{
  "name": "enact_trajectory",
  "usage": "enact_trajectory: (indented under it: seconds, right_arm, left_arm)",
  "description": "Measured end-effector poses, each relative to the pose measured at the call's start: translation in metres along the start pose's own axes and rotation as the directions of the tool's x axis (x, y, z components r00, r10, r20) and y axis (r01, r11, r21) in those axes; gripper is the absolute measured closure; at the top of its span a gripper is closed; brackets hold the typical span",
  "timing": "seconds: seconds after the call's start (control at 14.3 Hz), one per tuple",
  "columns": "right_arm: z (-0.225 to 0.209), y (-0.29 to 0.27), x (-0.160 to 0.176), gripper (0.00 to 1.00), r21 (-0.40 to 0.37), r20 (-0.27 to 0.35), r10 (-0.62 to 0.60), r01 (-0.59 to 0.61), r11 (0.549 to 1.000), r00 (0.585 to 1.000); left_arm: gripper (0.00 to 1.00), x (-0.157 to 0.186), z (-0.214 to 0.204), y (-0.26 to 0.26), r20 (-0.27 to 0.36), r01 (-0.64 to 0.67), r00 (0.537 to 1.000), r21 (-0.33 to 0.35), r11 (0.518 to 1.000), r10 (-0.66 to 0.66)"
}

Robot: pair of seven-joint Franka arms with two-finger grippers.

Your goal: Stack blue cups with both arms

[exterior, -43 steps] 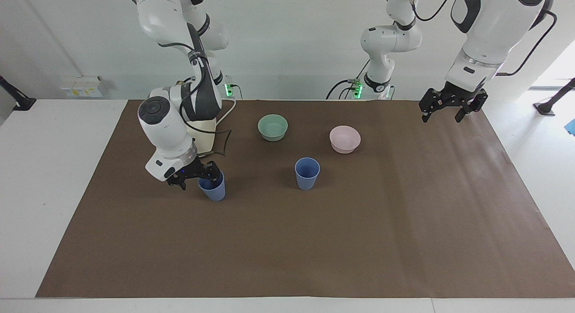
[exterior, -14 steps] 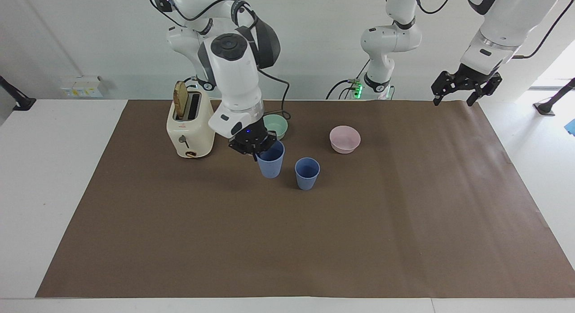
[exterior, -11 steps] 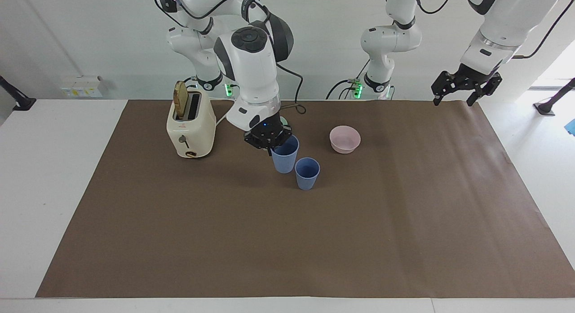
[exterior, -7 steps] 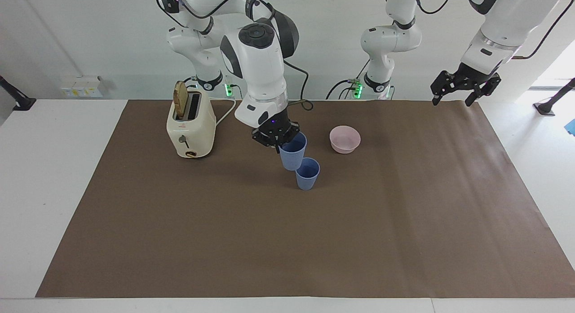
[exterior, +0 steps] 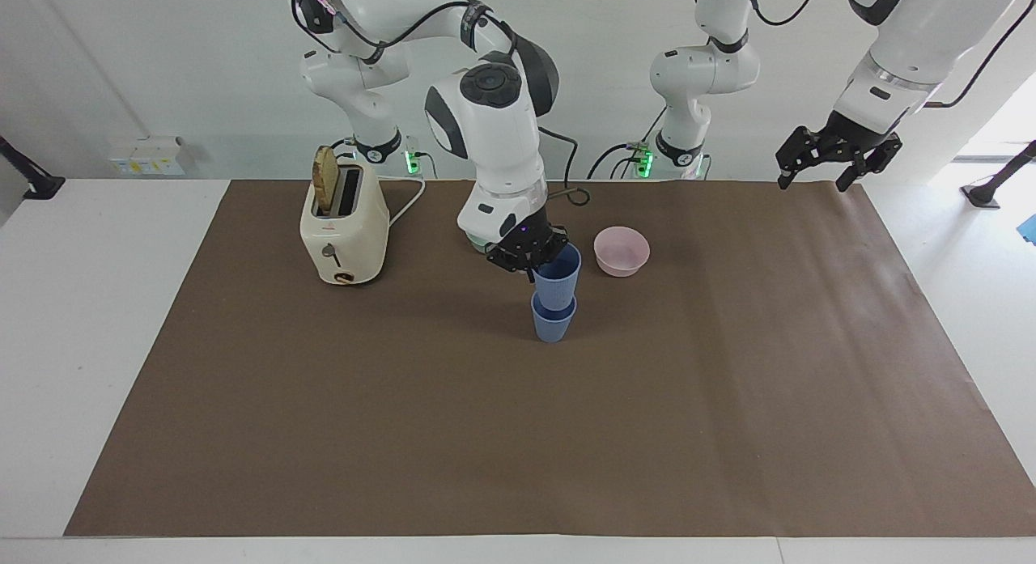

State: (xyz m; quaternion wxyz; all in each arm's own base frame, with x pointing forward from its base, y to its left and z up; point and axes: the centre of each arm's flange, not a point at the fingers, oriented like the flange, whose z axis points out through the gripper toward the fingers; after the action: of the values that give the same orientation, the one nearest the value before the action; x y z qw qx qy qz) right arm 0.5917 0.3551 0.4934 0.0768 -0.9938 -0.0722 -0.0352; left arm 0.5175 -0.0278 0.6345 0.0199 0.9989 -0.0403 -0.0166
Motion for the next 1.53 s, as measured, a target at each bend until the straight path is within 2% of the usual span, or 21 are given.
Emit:
enact_trajectory:
  seconds: [0.77, 1.53]
  right_arm:
    - [0.029, 0.003, 0.001, 0.96, -0.01, 0.036, 0.005, -0.004, 1.0, 0.999]
    - [0.035, 0.003, -0.002, 0.96, -0.014, 0.047, 0.003, -0.002, 1.0, 0.999]
  left_arm:
    - [0.0, 0.0, 0.0, -0.002, 0.003, 0.003, 1.0, -0.001, 1.0, -0.003]
    - [0.0, 0.0, 0.0, -0.002, 0.004, 0.003, 1.0, -0.001, 1.0, -0.003]
